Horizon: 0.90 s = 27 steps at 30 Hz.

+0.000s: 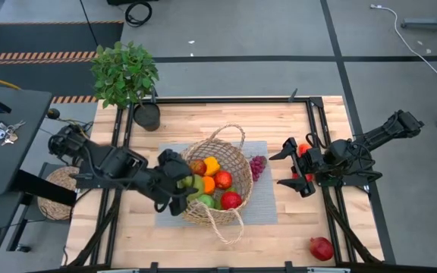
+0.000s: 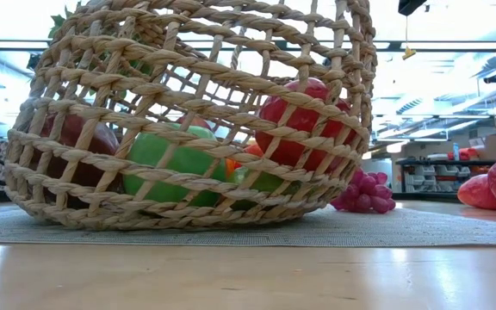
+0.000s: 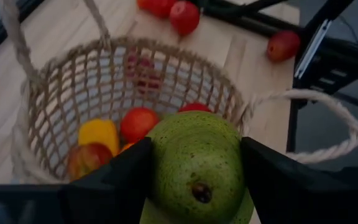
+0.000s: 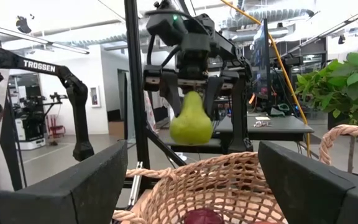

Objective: Build produce basket
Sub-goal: Put the green pear into the brown basket

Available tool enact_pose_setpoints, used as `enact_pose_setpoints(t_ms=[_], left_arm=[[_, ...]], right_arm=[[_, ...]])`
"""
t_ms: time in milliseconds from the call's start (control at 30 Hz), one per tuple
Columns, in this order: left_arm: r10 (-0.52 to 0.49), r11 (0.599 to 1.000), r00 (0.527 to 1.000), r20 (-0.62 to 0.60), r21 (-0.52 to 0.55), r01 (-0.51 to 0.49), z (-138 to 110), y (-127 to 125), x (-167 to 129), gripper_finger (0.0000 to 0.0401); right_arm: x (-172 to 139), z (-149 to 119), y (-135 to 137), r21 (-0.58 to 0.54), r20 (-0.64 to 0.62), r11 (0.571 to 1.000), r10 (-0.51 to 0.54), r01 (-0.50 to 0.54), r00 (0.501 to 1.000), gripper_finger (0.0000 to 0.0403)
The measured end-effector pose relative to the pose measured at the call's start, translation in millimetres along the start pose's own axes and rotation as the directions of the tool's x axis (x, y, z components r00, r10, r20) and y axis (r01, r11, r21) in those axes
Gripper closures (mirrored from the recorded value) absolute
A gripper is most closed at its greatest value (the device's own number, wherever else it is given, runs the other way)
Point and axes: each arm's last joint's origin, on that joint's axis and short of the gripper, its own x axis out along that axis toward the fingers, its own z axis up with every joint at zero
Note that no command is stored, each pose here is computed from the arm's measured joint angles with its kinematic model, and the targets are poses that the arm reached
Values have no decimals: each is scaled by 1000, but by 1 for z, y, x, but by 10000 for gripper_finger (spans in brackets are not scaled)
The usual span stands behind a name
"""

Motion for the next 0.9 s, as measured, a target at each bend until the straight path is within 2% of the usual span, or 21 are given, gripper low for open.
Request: enact_pose_setpoints(t_ms=[233, 300, 433, 567, 633, 700, 800, 900], left_arm=[[-31, 999, 997, 76, 32, 28, 13, 2, 4, 168], [-31, 997, 996, 89, 70, 25, 16, 3, 5, 168], [-15, 974, 996, 93, 227, -7, 19, 2, 15, 168], [9, 908, 997, 81, 417, -42, 20, 1, 30, 168], [28, 841, 997, 67, 537, -59, 20, 1, 39, 168], [46, 738, 998, 53, 671, -69, 19, 0, 48, 168], [71, 522, 997, 35, 850, -67, 19, 0, 61, 168], [97, 304, 995, 7, 952, -37, 17, -1, 77, 168]], right_arm=[[0, 0, 0, -1, -2, 1000, 0, 0, 1000, 39], [0, 0, 0, -1, -2, 1000, 0, 0, 1000, 39], [0, 0, 0, 0, -2, 1000, 0, 0, 1000, 39], [0, -2, 1, 15, -22, 1000, 8, -7, 1000, 39], [0, -4, 2, 11, -44, 1000, 21, -21, 999, 39], [-1, -6, 3, 10, -66, 1000, 29, -28, 997, 39], [-1, -10, 5, 9, -101, 999, 42, -41, 994, 39], [-2, -10, 7, 0, -106, 999, 40, -40, 994, 39]])
